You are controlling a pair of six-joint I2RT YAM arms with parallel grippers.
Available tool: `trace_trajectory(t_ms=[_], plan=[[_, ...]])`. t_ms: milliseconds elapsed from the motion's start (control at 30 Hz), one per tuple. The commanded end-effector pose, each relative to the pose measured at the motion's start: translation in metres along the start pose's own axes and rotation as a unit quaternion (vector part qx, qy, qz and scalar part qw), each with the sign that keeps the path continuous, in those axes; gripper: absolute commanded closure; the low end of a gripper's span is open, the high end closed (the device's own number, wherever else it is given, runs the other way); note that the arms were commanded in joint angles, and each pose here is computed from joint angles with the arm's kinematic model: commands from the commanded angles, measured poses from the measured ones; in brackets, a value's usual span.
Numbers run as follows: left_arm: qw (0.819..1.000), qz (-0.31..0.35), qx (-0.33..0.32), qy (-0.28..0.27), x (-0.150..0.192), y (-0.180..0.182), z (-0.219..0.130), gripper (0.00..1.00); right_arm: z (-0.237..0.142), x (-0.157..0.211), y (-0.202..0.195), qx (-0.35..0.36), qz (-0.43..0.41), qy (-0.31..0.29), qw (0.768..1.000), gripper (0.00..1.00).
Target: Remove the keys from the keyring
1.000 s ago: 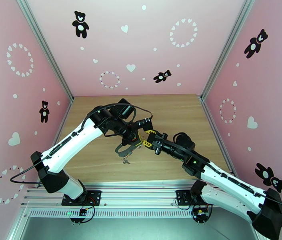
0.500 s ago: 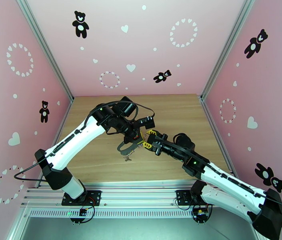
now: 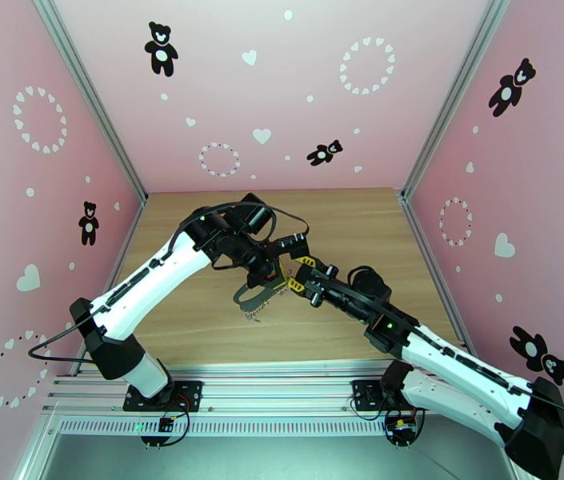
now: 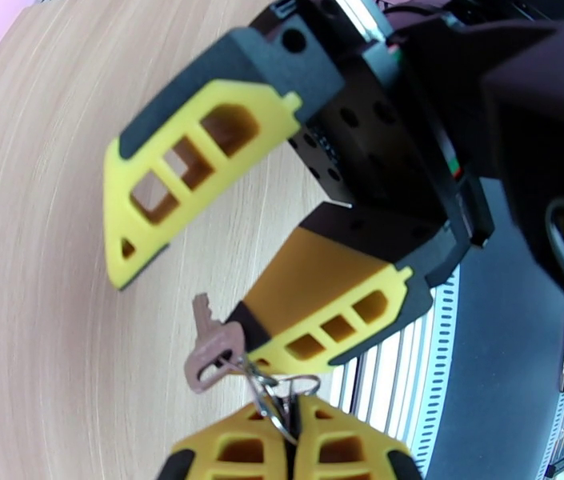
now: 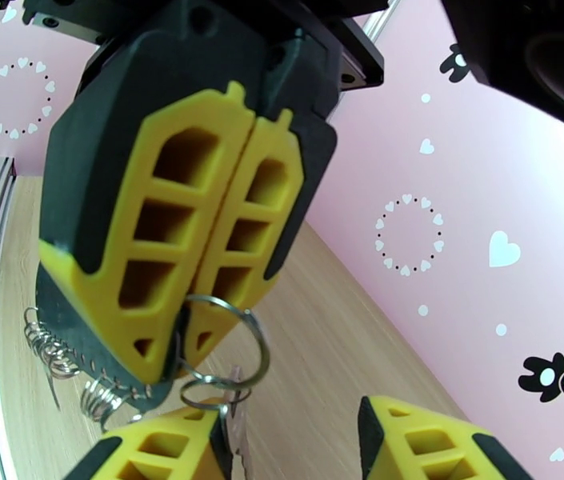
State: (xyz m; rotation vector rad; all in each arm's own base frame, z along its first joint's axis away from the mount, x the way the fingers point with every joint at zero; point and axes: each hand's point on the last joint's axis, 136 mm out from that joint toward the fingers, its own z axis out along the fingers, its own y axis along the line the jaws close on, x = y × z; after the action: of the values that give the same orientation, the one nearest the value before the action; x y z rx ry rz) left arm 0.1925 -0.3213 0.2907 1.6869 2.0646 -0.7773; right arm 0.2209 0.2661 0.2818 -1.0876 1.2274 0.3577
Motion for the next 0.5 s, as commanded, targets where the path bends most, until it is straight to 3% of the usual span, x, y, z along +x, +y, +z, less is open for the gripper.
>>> trace_trajectory(t_ms=[0, 233, 467], plan=[[1.000, 0.009, 0.012, -0.011, -0.006, -0.004, -0.006, 1.00, -0.005, -0.020, -0.007, 0.009, -0.012, -0.027, 1.000, 0.55], [1.000, 0.009, 0.013, -0.012, -0.007, -0.005, -0.006, 1.00, -0.012, -0.032, -0.011, 0.020, -0.008, -0.050, 0.999, 0.56], [1.000, 0.013, 0.009, -0.013, -0.010, -0.005, -0.009, 1.00, -0.006, -0.030, 0.002, -0.016, 0.009, -0.052, 0.998, 0.56]])
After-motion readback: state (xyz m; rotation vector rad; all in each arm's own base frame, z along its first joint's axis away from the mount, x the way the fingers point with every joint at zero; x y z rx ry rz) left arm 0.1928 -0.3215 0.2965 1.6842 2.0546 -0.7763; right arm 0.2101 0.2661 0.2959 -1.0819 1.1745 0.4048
